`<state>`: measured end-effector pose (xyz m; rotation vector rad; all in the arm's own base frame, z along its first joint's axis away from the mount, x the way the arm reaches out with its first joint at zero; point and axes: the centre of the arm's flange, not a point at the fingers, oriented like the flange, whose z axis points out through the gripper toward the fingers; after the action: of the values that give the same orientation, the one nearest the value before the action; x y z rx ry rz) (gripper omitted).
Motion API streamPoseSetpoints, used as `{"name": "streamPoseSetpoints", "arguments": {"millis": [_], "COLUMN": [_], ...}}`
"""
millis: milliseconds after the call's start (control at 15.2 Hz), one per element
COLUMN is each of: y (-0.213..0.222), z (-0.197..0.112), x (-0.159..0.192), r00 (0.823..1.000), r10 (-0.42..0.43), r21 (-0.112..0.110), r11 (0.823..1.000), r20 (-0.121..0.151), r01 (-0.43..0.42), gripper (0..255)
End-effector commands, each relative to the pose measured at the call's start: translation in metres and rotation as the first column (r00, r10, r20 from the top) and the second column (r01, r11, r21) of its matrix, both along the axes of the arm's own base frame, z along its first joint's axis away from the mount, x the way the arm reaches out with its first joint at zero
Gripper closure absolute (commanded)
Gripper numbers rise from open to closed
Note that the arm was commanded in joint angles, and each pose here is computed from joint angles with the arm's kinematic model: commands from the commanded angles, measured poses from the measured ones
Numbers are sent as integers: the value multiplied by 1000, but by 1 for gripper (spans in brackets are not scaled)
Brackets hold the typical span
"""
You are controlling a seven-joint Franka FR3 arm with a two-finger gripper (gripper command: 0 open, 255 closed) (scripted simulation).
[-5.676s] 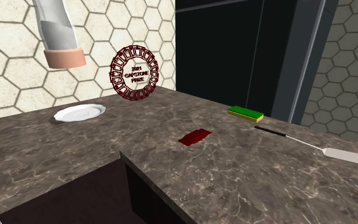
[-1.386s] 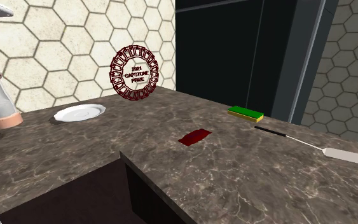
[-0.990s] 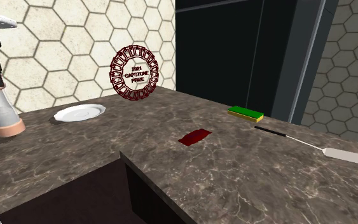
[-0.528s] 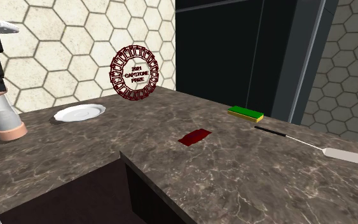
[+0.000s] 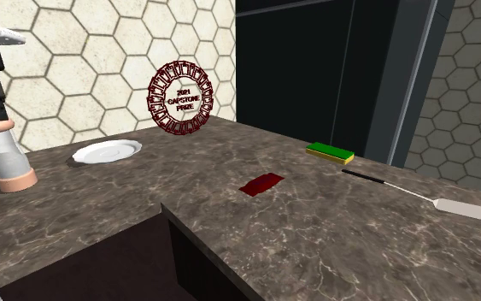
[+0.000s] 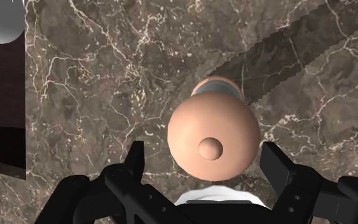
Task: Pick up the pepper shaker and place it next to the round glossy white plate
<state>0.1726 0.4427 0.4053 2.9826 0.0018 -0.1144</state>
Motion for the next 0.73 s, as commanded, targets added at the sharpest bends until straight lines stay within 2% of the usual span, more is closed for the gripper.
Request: {"name": "streamPoseSetpoints", "arguments": {"millis": [0, 264, 660], "y": [0, 8, 8], "z": [0, 49, 49], "x": [0, 4, 4], "r00": [1000, 1000, 1000], "r10": [0, 0, 0], "r21": [0, 0, 0], "r11": [1000, 1000, 1000], "r20": [0, 0, 0], "r01": [0, 0, 0], "gripper": [0, 0, 0]}}
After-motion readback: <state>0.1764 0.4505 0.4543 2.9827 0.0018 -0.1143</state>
